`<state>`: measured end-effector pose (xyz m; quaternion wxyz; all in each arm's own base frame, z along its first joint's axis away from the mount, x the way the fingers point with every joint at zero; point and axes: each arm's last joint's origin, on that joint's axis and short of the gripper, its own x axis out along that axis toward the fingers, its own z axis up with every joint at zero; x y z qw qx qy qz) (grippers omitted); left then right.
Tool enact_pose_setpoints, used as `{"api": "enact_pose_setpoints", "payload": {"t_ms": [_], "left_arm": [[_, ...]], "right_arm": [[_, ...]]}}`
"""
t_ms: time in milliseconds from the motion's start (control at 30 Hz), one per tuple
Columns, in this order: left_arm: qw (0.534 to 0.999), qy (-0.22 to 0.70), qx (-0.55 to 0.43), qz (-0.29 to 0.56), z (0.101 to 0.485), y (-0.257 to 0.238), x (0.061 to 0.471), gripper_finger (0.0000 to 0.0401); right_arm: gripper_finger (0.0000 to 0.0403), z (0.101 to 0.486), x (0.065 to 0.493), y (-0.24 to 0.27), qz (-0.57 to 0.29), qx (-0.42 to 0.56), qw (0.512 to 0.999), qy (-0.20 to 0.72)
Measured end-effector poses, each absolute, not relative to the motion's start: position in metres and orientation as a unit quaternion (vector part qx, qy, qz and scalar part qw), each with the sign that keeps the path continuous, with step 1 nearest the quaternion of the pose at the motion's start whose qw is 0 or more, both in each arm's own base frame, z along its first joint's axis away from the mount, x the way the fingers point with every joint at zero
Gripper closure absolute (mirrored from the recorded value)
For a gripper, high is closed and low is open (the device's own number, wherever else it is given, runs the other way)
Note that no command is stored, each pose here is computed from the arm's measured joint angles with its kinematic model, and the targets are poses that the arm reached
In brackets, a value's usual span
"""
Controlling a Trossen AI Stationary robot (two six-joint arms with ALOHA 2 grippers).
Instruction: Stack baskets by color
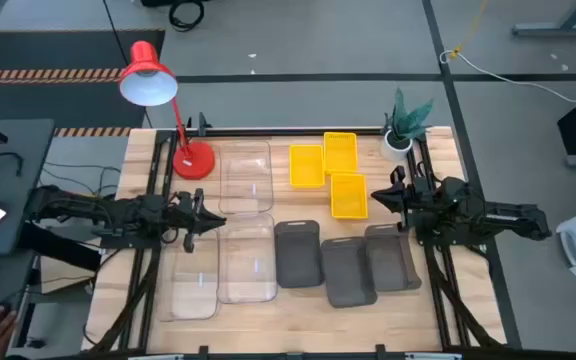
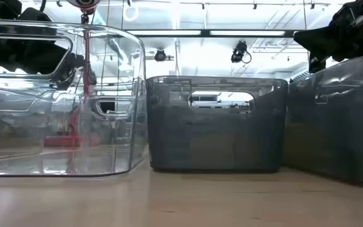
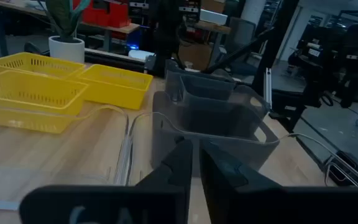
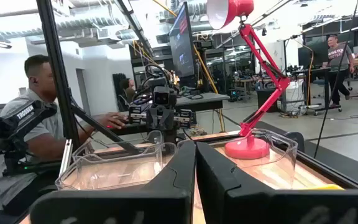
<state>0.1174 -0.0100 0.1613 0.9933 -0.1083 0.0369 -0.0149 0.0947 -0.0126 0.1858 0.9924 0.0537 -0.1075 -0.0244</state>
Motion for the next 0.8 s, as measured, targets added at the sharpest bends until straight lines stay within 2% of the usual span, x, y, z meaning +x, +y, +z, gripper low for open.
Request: {"api": "enact_pose_setpoints", "payload": {"t_ms": [800], "left_arm": [[0.993, 0.037, -0.108, -0.015, 0.1613, -0.0100, 0.1174, 0.0374]], "right_arm": [[0.0384, 0.1857, 0.0947, -0.0126, -0.025, 0.054, 0.992, -0.107]]}}
